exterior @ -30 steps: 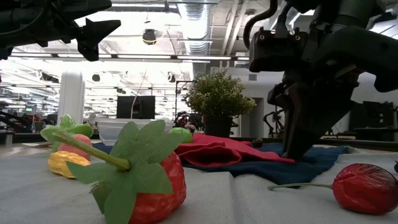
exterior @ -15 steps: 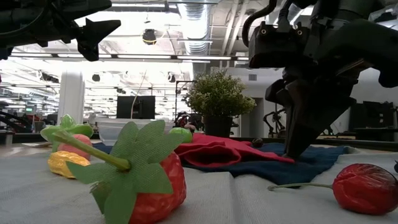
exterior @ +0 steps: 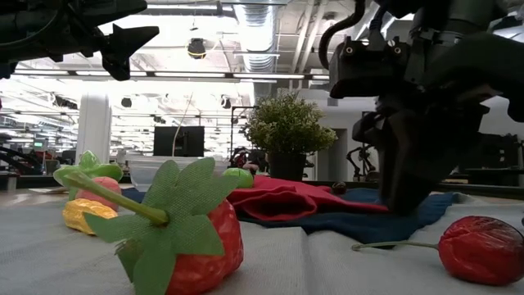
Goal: Pick and placing Produce into tupperware
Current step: Put the left blueberry into the transparent bin
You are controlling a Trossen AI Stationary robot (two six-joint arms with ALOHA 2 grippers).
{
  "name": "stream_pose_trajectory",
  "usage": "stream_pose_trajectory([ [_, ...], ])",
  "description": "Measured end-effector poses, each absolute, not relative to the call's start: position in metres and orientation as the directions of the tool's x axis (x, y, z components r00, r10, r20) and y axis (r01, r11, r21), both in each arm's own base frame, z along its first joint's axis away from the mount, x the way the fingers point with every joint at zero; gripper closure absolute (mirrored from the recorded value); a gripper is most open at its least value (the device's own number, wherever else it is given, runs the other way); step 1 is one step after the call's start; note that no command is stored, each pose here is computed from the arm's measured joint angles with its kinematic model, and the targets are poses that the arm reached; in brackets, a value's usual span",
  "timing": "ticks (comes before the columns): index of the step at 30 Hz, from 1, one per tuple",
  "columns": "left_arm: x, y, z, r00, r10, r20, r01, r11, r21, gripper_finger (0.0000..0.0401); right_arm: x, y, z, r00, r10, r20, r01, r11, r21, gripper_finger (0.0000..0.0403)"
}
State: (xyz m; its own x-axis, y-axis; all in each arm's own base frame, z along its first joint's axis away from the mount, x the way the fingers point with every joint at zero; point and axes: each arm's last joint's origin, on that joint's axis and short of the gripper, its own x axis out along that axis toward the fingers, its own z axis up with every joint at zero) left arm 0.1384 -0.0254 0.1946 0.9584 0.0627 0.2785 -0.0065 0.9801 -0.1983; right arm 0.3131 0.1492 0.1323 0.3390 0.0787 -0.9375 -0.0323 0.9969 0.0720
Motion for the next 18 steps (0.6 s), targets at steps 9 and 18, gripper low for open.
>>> stream_pose_trajectory([
  [9,0.1384,-0.0254,0.1945,0.958,0.063,0.278,-0.007,0.98,-0.199,0.0198,0.3142,0.1484,0.1333,0.348,0.076,-0.934,-0.036,0.997,0.068,0.0314],
  [18,0.1384,-0.0254,0.1945,0.958,0.063,0.278,-0.007,0.98,-0.198,0.0198,0.3164,0.1463,0.1345,0.358,0.082,-0.93,-0.054,0.996,0.067,0.0314],
])
